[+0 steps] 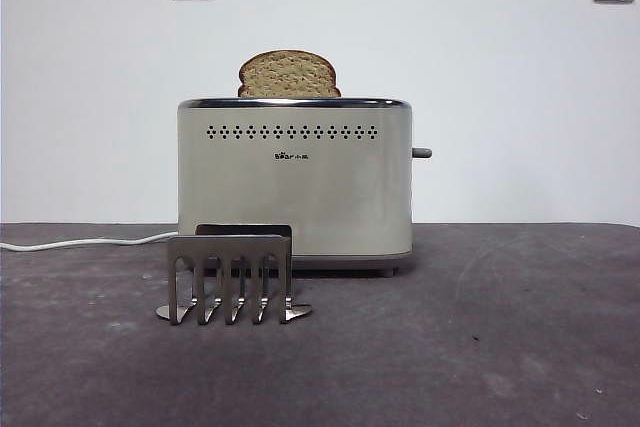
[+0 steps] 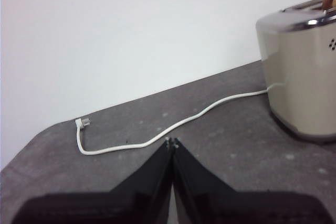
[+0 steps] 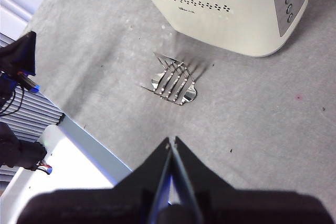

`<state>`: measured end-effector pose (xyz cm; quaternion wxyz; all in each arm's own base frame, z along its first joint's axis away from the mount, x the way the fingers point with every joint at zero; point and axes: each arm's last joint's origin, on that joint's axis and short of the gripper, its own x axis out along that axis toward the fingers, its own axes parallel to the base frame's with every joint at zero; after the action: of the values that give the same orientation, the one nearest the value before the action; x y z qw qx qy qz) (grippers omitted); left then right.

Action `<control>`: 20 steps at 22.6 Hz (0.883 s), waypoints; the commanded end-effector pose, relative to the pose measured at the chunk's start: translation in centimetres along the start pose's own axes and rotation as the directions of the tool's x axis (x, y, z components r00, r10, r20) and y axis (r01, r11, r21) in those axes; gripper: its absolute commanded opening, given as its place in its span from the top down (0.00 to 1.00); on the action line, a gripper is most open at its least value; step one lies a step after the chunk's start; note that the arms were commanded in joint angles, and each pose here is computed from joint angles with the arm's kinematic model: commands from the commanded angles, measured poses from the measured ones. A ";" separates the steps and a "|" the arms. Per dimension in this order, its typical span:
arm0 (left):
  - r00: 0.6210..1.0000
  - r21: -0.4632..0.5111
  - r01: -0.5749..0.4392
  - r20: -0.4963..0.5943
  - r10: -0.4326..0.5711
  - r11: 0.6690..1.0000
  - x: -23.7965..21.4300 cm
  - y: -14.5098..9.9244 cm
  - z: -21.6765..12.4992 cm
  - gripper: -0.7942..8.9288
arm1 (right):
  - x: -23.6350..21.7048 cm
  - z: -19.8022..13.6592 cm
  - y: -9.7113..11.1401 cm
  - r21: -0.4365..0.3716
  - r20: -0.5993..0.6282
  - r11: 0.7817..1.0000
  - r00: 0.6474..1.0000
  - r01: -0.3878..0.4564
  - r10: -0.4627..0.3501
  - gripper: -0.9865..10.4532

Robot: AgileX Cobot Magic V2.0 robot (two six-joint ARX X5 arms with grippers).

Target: Pick up a slice of bread from the rack,put the bread on the toaster,press the button

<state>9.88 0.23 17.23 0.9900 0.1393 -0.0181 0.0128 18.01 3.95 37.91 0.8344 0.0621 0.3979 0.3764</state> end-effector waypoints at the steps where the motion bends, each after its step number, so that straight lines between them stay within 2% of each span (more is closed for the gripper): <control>1: 1.000 0.002 -0.002 -0.022 0.002 1.000 -0.1 -0.1 -0.6 0.92 | 0.1 -0.1 -0.1 -0.008 -0.001 1.000 1.000 0.001 -0.001 0.91; 5: 0.996 -0.005 0.019 -0.087 -0.019 1.000 -0.2 -0.3 -1.2 0.92 | 0.1 -0.1 -0.1 -0.008 -0.001 1.000 1.000 0.001 -0.001 0.91; 10: 0.976 -0.085 0.042 -0.210 -0.059 0.996 -0.4 -0.7 -2.4 0.92 | 0.1 -0.1 -0.1 -0.008 -0.001 1.000 1.000 0.001 -0.001 0.91; 14: 0.974 -0.165 0.030 -0.215 -0.065 0.986 -0.4 -0.7 -2.5 0.92 | 0.1 -0.1 -0.1 -0.008 -0.001 1.000 1.000 0.001 -0.001 0.91; 17: 0.975 -0.256 0.027 -0.207 -0.082 0.966 -0.4 -0.7 -2.4 0.92 | 0.1 -0.1 -0.1 -0.008 -0.001 1.000 1.000 0.001 -0.001 0.91; 20: 0.976 -0.263 0.021 -0.204 -0.077 0.965 -0.4 -0.7 -2.4 0.92 | 0.1 -0.1 -0.1 -0.008 -0.001 1.000 1.000 0.001 -0.001 0.91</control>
<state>9.54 0.18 15.15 0.9960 0.0264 0.0854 -0.0002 18.01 3.95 37.91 0.8344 0.0620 0.3979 0.3762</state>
